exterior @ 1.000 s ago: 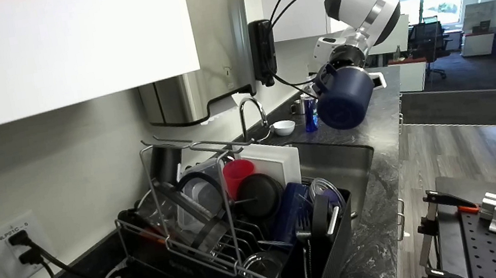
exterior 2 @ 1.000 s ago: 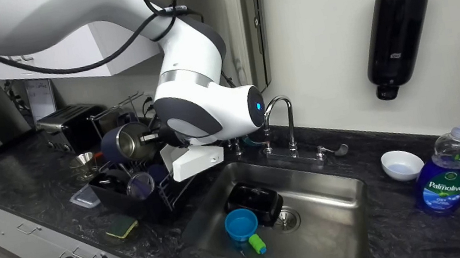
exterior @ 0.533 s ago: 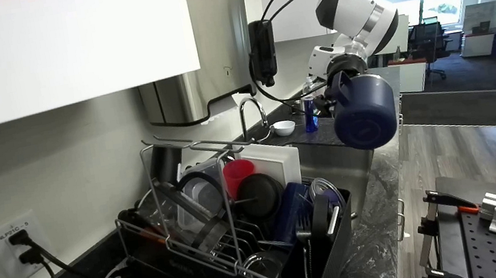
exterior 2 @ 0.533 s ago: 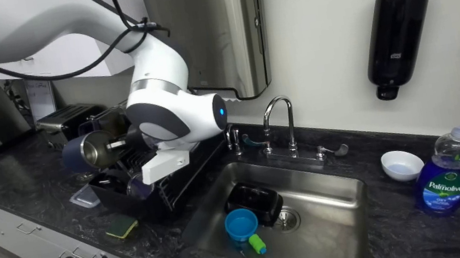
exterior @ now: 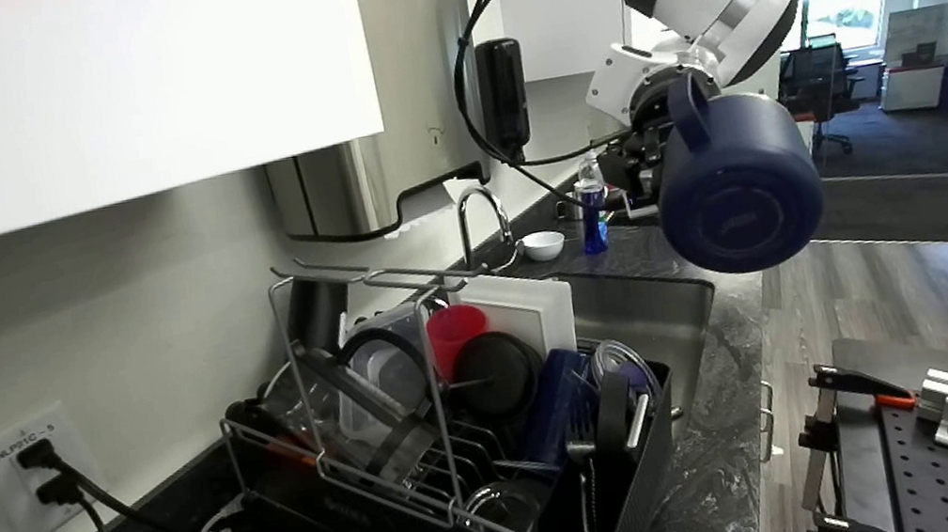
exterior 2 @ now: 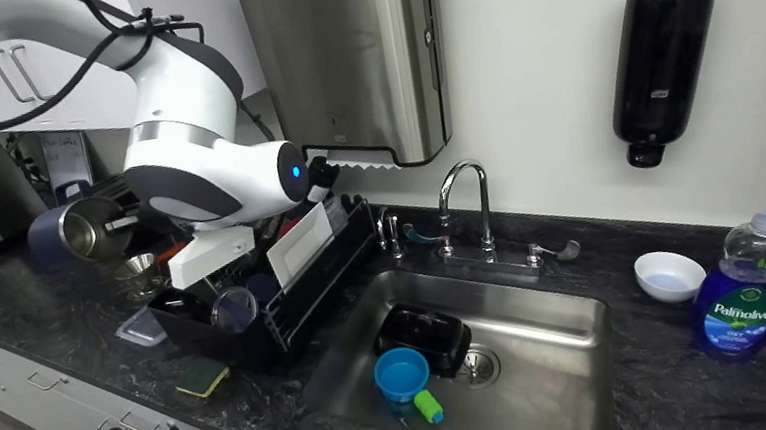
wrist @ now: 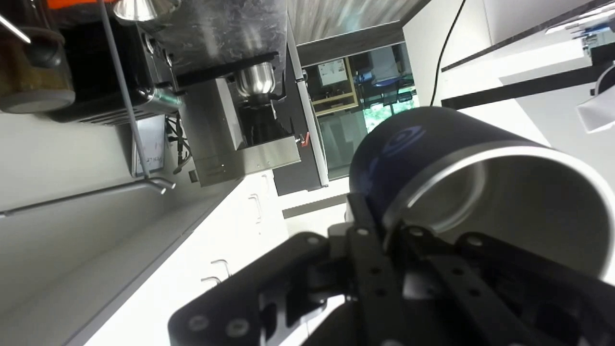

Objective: Take the mug out of the sink and put it on the dish rack

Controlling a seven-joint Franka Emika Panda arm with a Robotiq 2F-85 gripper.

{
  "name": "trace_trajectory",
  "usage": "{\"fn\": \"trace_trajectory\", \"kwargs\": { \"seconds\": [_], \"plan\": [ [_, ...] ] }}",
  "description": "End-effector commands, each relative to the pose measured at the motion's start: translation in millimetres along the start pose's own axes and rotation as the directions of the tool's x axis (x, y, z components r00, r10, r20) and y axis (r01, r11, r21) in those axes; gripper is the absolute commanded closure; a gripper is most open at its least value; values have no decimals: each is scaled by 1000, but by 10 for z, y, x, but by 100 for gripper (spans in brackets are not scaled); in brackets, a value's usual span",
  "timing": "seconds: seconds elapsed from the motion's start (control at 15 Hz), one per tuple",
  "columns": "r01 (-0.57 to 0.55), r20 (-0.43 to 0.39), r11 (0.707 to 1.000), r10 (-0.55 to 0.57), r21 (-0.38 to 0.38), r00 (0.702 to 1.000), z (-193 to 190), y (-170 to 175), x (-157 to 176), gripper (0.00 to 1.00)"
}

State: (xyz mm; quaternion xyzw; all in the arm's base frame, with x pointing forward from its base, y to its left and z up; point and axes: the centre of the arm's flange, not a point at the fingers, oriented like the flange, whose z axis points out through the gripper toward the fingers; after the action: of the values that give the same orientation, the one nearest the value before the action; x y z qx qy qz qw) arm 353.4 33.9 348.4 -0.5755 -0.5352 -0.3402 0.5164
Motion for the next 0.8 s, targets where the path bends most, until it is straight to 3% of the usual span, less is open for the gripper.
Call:
{"fn": "trace_trajectory", "kwargs": {
  "seconds": [0.0,0.27,0.73],
  "plan": [
    [34,-19,998,-35,-51,999,280,-82,60,98],
    [3,-7,997,-3,-78,1000,545,7,-12,98],
    [-60,8,968,64,-244,998,514,353,-217,98]
  ]
}}
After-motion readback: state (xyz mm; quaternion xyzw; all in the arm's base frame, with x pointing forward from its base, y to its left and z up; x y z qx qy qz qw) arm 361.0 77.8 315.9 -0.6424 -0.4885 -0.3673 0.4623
